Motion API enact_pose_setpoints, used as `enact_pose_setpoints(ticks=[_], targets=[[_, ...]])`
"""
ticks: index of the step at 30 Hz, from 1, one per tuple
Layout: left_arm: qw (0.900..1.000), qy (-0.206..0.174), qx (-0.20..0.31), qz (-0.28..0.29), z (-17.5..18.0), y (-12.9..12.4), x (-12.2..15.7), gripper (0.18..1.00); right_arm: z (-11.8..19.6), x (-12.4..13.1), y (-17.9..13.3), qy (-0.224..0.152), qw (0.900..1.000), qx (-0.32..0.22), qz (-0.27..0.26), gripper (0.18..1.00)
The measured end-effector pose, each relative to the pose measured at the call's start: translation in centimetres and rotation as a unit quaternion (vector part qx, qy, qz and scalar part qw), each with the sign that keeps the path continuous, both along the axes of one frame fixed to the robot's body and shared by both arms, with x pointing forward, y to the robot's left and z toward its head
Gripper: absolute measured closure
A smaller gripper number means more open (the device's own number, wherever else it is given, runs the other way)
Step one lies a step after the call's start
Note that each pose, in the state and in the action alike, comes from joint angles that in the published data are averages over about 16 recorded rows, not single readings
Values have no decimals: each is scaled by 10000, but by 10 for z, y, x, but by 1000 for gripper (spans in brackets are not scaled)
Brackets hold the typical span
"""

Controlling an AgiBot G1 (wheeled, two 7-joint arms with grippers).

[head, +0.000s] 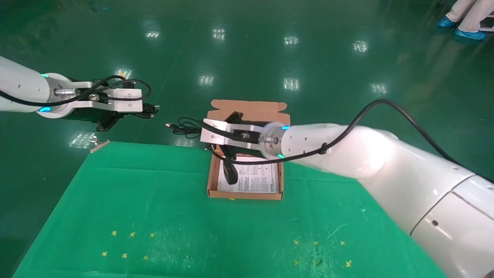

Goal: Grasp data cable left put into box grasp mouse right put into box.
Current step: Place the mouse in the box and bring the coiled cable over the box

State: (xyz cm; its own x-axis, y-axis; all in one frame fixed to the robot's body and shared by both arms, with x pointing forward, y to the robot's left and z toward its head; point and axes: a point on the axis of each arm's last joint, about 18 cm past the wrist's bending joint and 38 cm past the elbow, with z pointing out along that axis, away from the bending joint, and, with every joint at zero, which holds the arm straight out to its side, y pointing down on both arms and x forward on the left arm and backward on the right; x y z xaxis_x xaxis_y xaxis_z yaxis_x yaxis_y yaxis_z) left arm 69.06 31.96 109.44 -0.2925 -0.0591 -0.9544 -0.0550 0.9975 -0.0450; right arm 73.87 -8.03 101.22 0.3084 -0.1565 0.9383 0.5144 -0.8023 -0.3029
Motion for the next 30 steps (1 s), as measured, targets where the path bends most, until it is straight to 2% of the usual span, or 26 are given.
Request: enact_pose_setpoints(ticks=[6,15,23,30], targets=[[10000,-6,0,5,0,0,-1,922,-24,10,-10,396,9983,324,-278,969],[10000,-8,0,9,-1,0,-1,923,-53,25,-35,889,9904,643,-844,969],[10000,-2,-10,-61,-3,-6,0,923,-60,27,-46,1051,9867,664,-1047,965],[9992,35,-79,-397,-14,-33,11,923,-52,25,-57,997,9871,622,-1085,933]])
